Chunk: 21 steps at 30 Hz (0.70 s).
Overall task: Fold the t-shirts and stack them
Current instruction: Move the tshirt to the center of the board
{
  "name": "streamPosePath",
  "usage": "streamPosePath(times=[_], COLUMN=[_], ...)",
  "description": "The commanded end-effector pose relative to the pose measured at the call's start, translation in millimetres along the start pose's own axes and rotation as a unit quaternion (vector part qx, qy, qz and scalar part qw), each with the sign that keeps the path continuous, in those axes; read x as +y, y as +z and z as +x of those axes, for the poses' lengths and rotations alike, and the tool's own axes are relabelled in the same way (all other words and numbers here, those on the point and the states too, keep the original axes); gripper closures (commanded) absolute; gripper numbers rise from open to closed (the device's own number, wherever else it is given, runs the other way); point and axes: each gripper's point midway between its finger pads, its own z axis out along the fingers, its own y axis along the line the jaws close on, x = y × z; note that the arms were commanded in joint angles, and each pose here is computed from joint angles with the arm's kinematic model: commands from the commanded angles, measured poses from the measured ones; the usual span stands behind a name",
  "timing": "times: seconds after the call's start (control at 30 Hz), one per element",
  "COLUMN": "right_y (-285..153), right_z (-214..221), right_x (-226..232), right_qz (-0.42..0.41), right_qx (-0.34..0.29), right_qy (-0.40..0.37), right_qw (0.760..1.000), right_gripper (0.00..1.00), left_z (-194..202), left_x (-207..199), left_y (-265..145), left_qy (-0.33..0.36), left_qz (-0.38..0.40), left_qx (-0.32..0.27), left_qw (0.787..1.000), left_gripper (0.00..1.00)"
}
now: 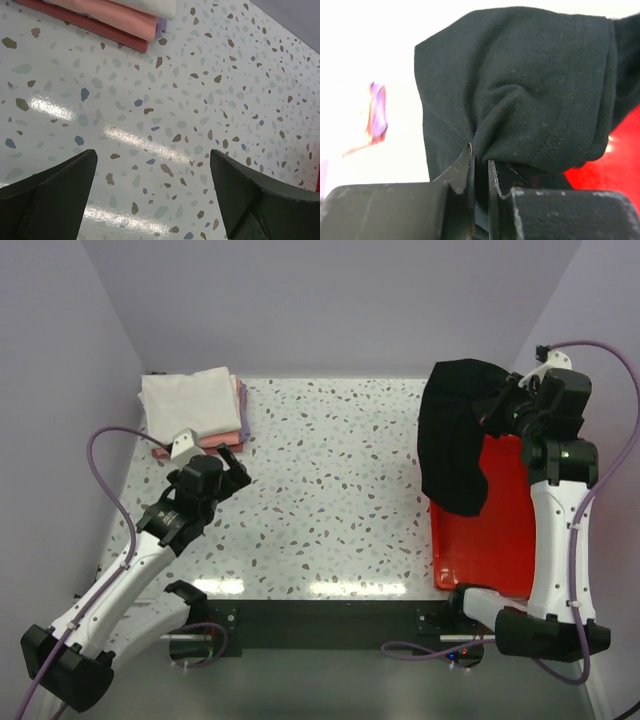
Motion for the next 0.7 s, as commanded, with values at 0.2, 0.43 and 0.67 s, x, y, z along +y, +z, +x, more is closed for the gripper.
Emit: streamPosePath(times=[0.2,0.43,0.67], right_y=[10.0,37.6,63.0], right_z=[43.3,126.0,222.7], right_x=[112.9,164.2,208.9], right_qz=[-0.160,-0.150,-0.158], right_qx=[0.079,0.132,0.200], right_qy=[-0.172,-0.240,-0.280], right_qw=[0.969,0.950,0.926], right_gripper=[1.00,1.00,1.00], left_z=[-23.1,-12.1,1.5], left_x=[0.3,7.8,18.5], left_y=[-23.9,-29.6,-29.5], left_qy=[-0.032,-0.024,-0.018], left_qz=[0.008,0.007,-0.010], left_qx=[-0.026,-0.004,0.016], left_qw=[0.999,1.000,1.000], left_gripper=[0.00,0.00,0.00])
